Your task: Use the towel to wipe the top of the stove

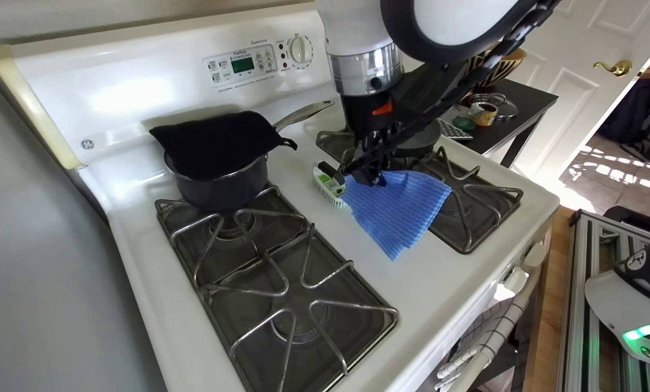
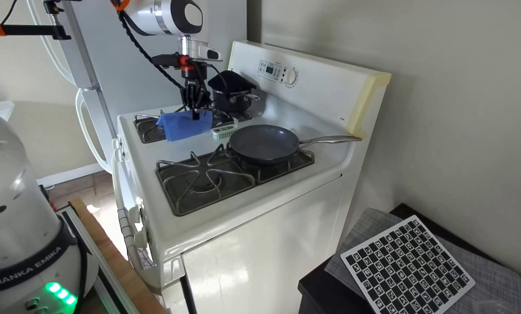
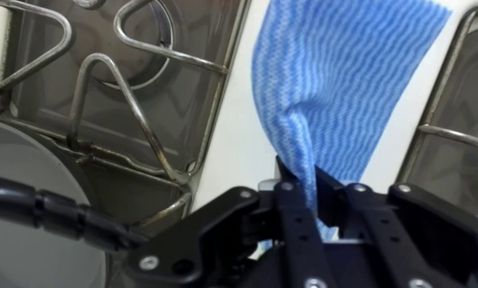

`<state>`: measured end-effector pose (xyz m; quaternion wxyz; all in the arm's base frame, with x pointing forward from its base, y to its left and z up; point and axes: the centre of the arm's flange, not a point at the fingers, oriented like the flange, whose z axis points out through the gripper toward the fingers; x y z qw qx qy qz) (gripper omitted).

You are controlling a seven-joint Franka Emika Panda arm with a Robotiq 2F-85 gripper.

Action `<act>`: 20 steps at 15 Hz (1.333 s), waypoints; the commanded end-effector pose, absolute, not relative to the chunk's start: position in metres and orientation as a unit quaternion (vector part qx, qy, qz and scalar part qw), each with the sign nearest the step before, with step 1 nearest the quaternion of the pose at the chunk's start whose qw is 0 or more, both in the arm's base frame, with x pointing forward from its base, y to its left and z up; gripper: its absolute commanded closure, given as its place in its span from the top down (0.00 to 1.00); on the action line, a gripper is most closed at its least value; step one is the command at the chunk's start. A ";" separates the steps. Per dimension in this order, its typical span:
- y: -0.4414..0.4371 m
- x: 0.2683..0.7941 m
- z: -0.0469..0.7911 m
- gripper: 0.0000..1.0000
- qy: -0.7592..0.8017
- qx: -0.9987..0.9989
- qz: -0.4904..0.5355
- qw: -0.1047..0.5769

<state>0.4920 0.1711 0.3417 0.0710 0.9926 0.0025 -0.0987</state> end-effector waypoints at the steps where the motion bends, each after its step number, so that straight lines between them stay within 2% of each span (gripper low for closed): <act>1: 0.168 0.481 0.327 0.00 0.015 0.994 -0.081 0.070; 10: 0.171 0.478 0.310 0.00 0.032 0.995 -0.075 0.061; 11: 0.172 0.476 0.309 0.25 0.035 0.994 -0.079 0.062; 12: 0.172 0.475 0.308 0.27 0.039 0.994 -0.082 0.063; 20: 0.170 0.473 0.318 0.91 0.044 0.993 -0.089 0.067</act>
